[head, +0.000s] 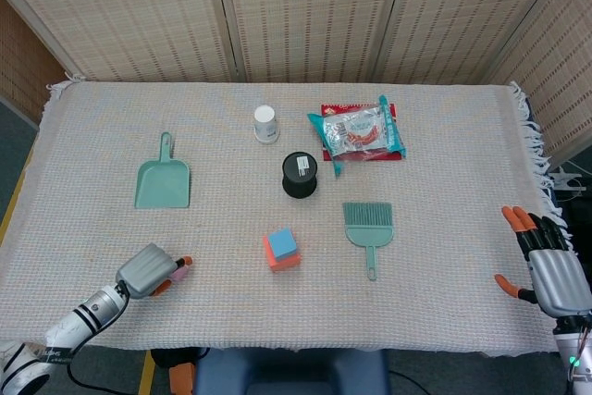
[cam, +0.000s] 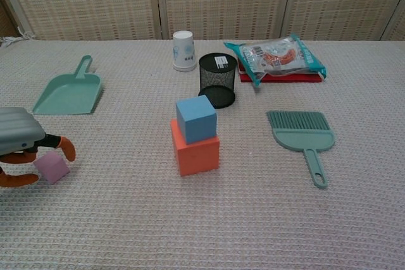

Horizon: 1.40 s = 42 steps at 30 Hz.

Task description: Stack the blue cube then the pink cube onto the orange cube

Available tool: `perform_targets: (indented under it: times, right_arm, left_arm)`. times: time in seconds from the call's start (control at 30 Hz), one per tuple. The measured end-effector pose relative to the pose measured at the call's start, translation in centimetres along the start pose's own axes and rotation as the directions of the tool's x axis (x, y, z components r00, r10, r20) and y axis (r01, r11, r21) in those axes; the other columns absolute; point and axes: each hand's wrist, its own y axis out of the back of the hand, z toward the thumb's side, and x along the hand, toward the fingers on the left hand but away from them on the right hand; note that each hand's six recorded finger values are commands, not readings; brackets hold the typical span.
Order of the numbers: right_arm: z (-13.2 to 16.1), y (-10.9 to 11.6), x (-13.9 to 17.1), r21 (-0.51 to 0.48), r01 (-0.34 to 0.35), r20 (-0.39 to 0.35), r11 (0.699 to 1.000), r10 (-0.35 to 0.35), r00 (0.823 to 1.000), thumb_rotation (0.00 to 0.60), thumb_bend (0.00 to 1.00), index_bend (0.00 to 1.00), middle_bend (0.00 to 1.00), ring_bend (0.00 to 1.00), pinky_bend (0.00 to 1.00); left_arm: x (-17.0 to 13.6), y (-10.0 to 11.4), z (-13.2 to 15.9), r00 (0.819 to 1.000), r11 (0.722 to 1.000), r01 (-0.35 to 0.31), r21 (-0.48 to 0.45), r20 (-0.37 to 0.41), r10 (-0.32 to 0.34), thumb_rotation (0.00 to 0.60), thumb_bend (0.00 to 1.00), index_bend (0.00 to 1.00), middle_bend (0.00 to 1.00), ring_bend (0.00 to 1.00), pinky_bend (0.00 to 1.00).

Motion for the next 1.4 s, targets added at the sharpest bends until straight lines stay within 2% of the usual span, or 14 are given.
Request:
perform_targets:
  times: [0.23, 0.37, 0.5, 0.7, 0.9, 1.07, 1.2, 1.4]
  right_arm:
    - [0.0, -0.1, 0.0, 0.003, -0.002, 0.000, 1.000, 0.002, 1.000, 0.600, 0.09, 0.00, 0.00, 0.00, 0.00]
    - [0.0, -0.1, -0.1, 0.003, -0.002, 0.001, 1.000, 0.002, 1.000, 0.600, 0.09, 0.00, 0.00, 0.00, 0.00]
    - [0.0, -0.1, 0.0, 0.002, 0.000, 0.001, 1.000, 0.000, 1.000, 0.600, 0.09, 0.00, 0.00, 0.00, 0.00]
    - [0.0, 0.0, 0.0, 0.002, 0.002, 0.002, 1.000, -0.002, 1.000, 0.600, 0.09, 0.00, 0.00, 0.00, 0.00]
    - [0.1, 0.0, -0.2, -0.002, 0.006, -0.003, 1.000, -0.006, 1.000, 0.600, 0.09, 0.00, 0.00, 0.00, 0.00]
    - [0.4, 0.4, -0.3, -0.031, 0.044, -0.021, 0.999, -0.045, 0.999, 0.600, 0.09, 0.00, 0.00, 0.00, 0.00]
    - [0.4, 1.0, -0.1, -0.056, 0.074, -0.035, 0.996, -0.076, 0.996, 0.600, 0.09, 0.00, 0.00, 0.00, 0.00]
    - [-0.4, 1.3, 0.0, -0.053, 0.088, -0.004, 0.995, -0.088, 0.996, 0.600, 0.09, 0.00, 0.00, 0.00, 0.00]
  left_arm:
    - [0.2, -0.4, -0.5, 1.000, 1.000, 0.000, 0.007, -0.017, 0.000, 0.600, 0.37, 0.31, 1.00, 1.00, 1.00]
    - [0.3, -0.4, -0.6, 1.000, 1.000, -0.010, 0.006, -0.019, 0.010, 0.600, 0.37, 0.38, 1.00, 1.00, 1.00]
    - [0.3, -0.2, -0.6, 0.999, 1.000, -0.027, 0.002, -0.022, 0.027, 0.600, 0.37, 0.54, 1.00, 1.00, 1.00]
    - [0.3, 1.1, -1.0, 0.995, 0.995, -0.096, -0.018, -0.032, 0.095, 0.600, 0.37, 0.57, 1.00, 1.00, 1.00]
    - [0.4, 4.5, -1.7, 0.982, 0.983, -0.186, 0.004, -0.018, 0.186, 0.600, 0.37, 0.58, 1.00, 1.00, 1.00]
    - [1.3, 8.0, -1.6, 0.974, 0.974, -0.228, -0.010, -0.002, 0.228, 0.600, 0.37, 0.57, 1.00, 1.00, 1.00]
    - [2.6, 10.6, -1.0, 0.973, 0.972, -0.231, -0.032, 0.014, 0.232, 0.600, 0.37, 0.57, 1.00, 1.00, 1.00]
    - [4.9, 13.8, 0.6, 0.975, 0.975, -0.219, -0.025, 0.042, 0.220, 0.600, 0.37, 0.57, 1.00, 1.00, 1.00]
